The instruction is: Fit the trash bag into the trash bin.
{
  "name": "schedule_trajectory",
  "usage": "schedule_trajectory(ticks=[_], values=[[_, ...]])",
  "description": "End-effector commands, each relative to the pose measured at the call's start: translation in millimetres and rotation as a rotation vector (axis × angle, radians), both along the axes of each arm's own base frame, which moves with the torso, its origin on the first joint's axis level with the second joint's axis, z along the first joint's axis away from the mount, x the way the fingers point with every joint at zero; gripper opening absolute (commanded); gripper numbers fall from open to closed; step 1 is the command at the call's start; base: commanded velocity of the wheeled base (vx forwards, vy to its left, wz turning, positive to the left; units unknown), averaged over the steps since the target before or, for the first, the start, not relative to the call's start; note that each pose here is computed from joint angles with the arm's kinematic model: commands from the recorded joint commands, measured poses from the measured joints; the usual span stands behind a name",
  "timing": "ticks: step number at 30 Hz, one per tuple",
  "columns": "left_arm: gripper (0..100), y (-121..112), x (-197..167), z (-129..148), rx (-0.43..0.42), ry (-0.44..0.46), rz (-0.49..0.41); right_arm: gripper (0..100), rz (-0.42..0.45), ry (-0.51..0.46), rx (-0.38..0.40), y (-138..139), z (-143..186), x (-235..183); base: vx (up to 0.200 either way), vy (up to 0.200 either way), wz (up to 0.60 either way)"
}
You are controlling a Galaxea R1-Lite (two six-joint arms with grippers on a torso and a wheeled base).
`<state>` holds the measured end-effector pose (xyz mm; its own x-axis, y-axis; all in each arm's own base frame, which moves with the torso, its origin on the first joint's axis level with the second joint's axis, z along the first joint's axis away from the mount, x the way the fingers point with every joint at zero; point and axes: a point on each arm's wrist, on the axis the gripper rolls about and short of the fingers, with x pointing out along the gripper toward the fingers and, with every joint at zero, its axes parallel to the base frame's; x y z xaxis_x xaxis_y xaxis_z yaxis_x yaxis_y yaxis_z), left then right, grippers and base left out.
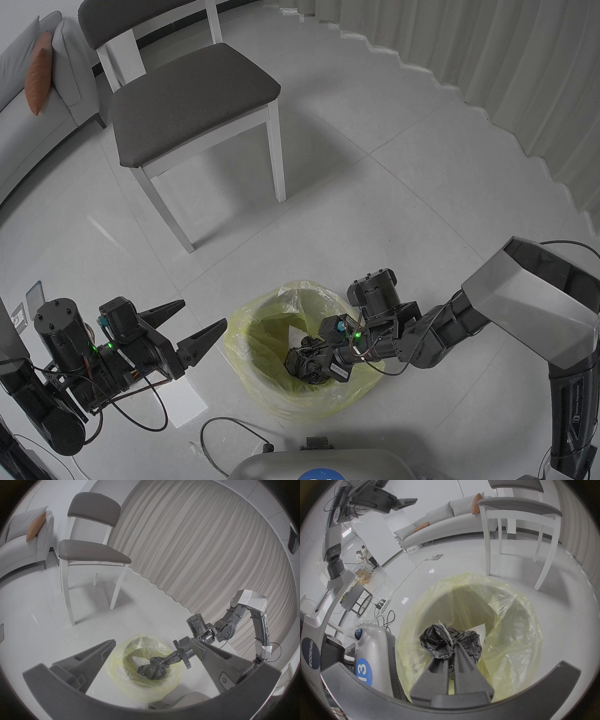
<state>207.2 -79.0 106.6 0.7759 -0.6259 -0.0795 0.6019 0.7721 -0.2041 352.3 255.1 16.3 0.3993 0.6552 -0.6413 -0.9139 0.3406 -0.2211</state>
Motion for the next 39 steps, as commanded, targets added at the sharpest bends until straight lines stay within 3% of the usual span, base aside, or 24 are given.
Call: schedule_trajectory(ticks=[1,4,5,22,32,35,39], values=[[100,-4,0,1,-0.007,-0.013,-0.016,0,-0.002,0.022,-0.016,7,-20,11,0.0,0.0,0.0],[100,-4,-2,4,-0.01,-0.023,-0.02,0,-0.003,0.024,-0.018,9,-25,14,0.0,0.0,0.0],[100,-4,-2,4,-0.01,-0.023,-0.02,100,-0.003,0.028,-0.021,9,-27,14,0.0,0.0,0.0],[100,0,-5,3,-0.008,-0.016,-0.006,100,-0.012,0.011,-0.013,4,-18,14,0.0,0.0,0.0],[100,8,-7,5,0.002,-0.03,0.043,100,-0.107,-0.168,0.089,-49,91,-9,0.0,0.0,0.0],[100,9,-5,6,0.004,-0.039,0.103,100,-0.183,-0.233,0.093,-68,116,-21,0.0,0.0,0.0],[100,13,-8,19,-0.013,-0.102,0.162,100,-0.278,-0.332,0.157,-103,163,-54,0.0,0.0,0.0]])
